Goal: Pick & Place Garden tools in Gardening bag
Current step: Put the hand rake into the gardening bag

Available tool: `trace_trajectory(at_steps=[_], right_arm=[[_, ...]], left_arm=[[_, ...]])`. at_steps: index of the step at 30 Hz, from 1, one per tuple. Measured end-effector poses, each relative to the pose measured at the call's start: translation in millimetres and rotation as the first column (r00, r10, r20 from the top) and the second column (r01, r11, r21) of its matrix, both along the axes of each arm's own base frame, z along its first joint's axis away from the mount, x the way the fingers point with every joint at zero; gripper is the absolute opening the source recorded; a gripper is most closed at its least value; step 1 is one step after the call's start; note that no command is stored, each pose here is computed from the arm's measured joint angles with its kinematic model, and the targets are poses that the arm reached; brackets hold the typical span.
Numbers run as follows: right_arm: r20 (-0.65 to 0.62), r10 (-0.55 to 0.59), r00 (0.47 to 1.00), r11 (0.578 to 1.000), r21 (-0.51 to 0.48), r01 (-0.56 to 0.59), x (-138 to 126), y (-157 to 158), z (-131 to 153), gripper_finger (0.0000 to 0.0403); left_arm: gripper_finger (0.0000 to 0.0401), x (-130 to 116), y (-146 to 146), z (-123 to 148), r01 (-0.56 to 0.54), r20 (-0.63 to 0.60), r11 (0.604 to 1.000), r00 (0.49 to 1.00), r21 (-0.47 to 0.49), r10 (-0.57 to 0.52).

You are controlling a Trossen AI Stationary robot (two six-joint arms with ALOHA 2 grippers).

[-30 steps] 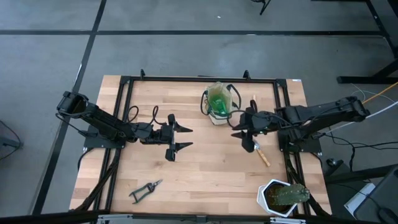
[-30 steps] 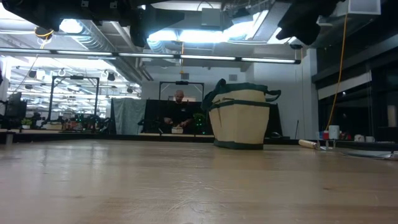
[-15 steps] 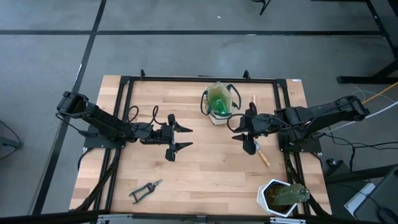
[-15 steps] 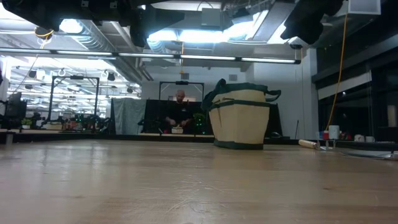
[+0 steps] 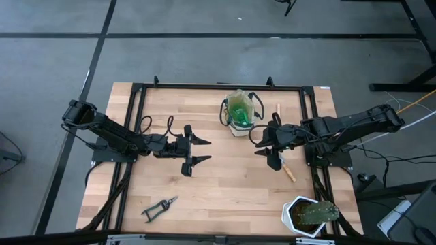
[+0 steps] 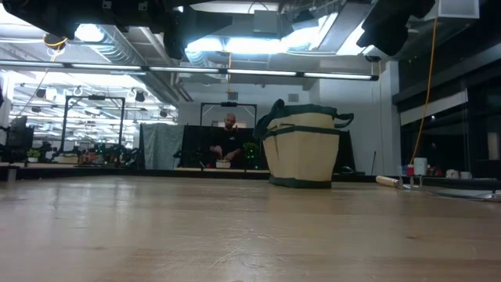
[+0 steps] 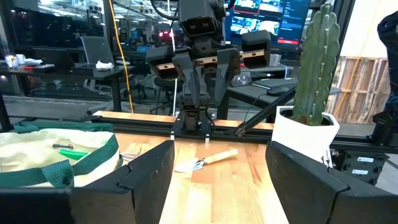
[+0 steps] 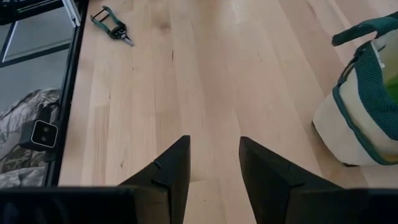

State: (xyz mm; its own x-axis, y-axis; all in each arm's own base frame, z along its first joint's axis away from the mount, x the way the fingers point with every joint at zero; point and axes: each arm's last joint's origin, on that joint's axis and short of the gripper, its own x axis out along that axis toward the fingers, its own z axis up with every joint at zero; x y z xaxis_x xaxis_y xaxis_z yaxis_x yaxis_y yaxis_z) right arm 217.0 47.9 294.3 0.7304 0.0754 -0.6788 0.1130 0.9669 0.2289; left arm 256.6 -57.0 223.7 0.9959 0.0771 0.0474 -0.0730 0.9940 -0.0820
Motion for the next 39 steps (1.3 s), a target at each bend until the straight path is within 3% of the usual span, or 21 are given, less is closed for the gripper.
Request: trace_trajectory(at_steps=[7,12,17,25,28,33,39], right_arm=[[-0.008,-0.015,1.0,1.0,-0.017,0.015,1,0,-1,0.014],[-0.159,-0.042,0.986,0.998,-0.054,0.034,-10,-4,-12,0.014],[-0.361,-0.083,0.929,0.995,-0.082,0.057,-28,-7,-23,0.014],[-0.437,-0.157,0.886,0.988,-0.074,0.138,-35,-9,-41,0.014],[-0.424,-0.271,0.864,0.96,-0.059,0.272,-34,-10,-43,0.014],[-0.39,-0.469,0.792,0.867,-0.031,0.498,-34,-12,-42,0.014],[-0.389,-0.539,0.747,0.814,-0.015,0.58,-34,-17,-42,0.014]], left_arm=[[0.0251,0,0,0,0.0,0.0,1.0,1.0,0.0,0.0],[0.0251,0,0,0,0.0,0.0,1.0,1.0,0.0,0.0],[0.0251,0,0,0,0.0,0.0,1.0,1.0,0.0,0.0],[0.0251,0,0,0,0.0,0.0,1.0,1.0,0.0,0.0],[0.0251,0,0,0,0.0,0.0,1.0,1.0,0.0,0.0],[0.0251,0,0,0,0.0,0.0,1.0,1.0,0.0,0.0],[0.0251,0,0,0,0.0,0.0,1.0,1.0,0.0,0.0]])
